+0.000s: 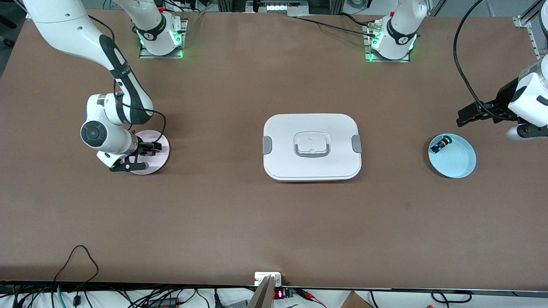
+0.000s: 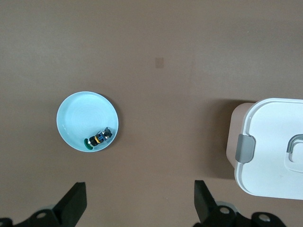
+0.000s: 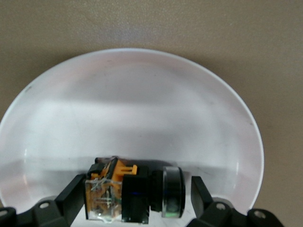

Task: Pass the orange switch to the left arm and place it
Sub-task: 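Lower the right gripper and close it on the orange switch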

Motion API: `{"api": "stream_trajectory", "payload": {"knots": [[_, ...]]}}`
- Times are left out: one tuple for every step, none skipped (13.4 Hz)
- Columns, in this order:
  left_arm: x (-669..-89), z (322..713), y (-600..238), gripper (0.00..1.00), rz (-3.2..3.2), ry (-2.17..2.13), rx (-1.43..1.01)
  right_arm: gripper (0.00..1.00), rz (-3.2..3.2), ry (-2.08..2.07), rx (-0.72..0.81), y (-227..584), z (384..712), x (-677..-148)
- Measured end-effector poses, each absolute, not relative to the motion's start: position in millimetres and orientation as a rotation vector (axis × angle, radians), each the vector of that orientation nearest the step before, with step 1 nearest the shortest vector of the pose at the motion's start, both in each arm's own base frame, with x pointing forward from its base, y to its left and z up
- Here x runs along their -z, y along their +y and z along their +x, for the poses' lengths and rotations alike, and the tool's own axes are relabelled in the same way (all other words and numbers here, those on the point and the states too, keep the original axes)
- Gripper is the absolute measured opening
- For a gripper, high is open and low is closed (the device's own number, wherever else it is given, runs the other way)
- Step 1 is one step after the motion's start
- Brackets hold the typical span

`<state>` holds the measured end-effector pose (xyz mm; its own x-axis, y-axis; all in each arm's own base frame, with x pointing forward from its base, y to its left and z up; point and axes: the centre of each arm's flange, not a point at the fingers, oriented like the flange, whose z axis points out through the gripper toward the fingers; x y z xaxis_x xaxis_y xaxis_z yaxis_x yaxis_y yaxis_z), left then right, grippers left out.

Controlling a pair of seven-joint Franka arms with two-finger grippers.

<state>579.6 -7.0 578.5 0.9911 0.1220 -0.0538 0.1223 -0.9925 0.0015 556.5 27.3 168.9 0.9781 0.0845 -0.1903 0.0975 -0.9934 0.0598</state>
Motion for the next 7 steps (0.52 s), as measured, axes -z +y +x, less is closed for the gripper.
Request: {"api": "stream_trajectory", "payload": {"knots": [[-578.4,579.6,-7.0,1.0,3.13,0.192,0.084,0.97,3.056,0.143,0.289,27.3,556.6,-168.9],[-578.3,579.7,-7.0,1.0,3.13,0.192,0.085,0.89,3.056,0.147,0.286,27.8,557.1,-169.8],[-578.1,579.7,-7.0,1.0,3.13,0.192,0.085,0.76,3.058,0.151,0.279,29.1,557.9,-172.4],[-577.9,579.8,-7.0,1.0,3.13,0.192,0.086,0.73,3.058,0.154,0.274,29.8,558.6,-174.1],[-577.7,579.9,-7.0,1.0,3.13,0.192,0.086,0.73,3.058,0.157,0.27,30.5,559.2,-174.7],[-577.7,579.9,-7.0,1.0,3.13,0.192,0.086,0.73,3.059,0.16,0.266,31.5,559.9,-175.3],[-577.7,579.9,-7.0,1.0,3.13,0.192,0.086,0.73,3.059,0.162,0.263,32.4,560.7,-176.0]]}}
